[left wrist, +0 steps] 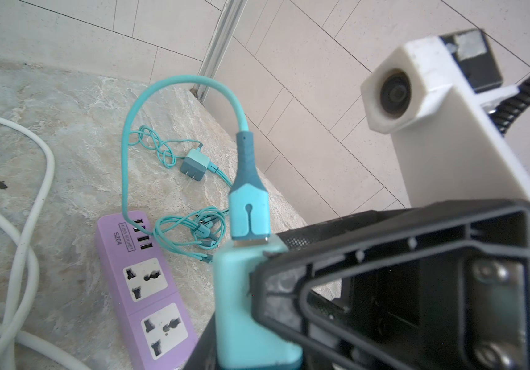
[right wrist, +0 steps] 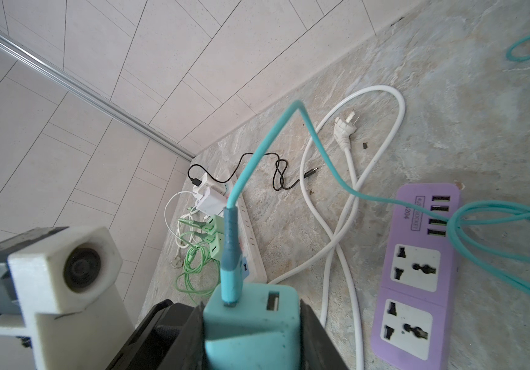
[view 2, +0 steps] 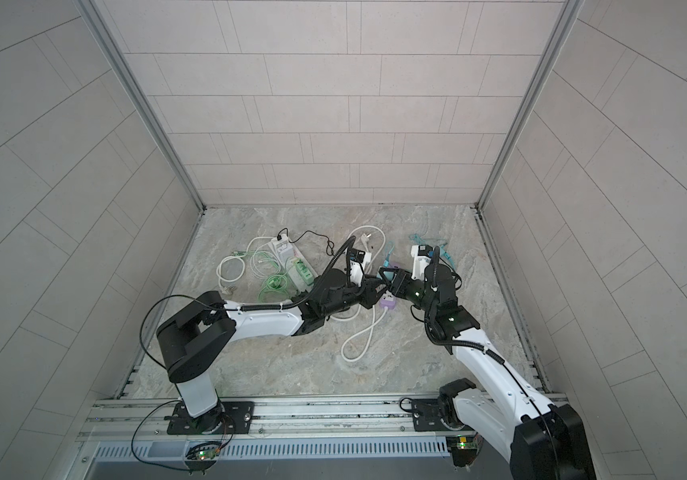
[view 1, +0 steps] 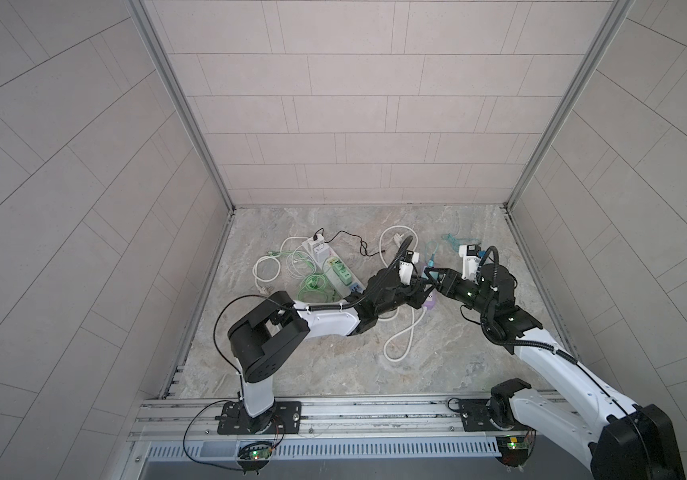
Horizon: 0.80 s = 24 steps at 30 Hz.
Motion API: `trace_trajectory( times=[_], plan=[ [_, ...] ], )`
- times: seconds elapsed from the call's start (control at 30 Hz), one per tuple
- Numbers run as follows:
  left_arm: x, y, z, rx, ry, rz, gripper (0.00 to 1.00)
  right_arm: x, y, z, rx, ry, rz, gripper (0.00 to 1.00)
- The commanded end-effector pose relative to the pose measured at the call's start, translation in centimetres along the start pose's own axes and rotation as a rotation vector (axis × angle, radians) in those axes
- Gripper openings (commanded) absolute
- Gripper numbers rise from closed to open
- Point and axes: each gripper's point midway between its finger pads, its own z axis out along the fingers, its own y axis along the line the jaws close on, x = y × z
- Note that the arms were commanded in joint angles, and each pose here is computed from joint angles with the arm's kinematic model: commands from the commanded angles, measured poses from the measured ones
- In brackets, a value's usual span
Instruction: Insert the plug
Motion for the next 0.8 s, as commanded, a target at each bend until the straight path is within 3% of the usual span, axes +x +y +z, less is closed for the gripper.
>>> trace_trajectory(
  times=[0.0, 0.13, 0.27, 0.5, 0.77],
  plan=[
    [-1.3, 0.4, 0.3, -0.008, -0.062, 0.055, 0.07, 1.4, -0.3, -0.6, 0.015, 0.042, -0.006, 0.53],
    [-0.3, 1.1, -0.1, -0.024, -0.042, 0.115, 0.07, 0.9, -0.3, -1.6, 0.067, 0.061, -0.048, 0.63],
    [0.3, 1.6, -0.8, -0.043, -0.035, 0.206, 0.07, 1.0, -0.3, -2.3, 0.09, 0.113, -0.053, 0.66],
    [1.6, 0.9, -3.0, 0.037, -0.085, 0.463, 0.09, 2.1, 0.4, -3.1, 0.043, 0.271, -0.06, 0.66],
    [2.0, -0.8, -4.1, 0.159, -0.183, 0.591, 0.15, 4.9, 0.5, -3.0, -0.017, 0.435, -0.11, 0.61]
  ],
)
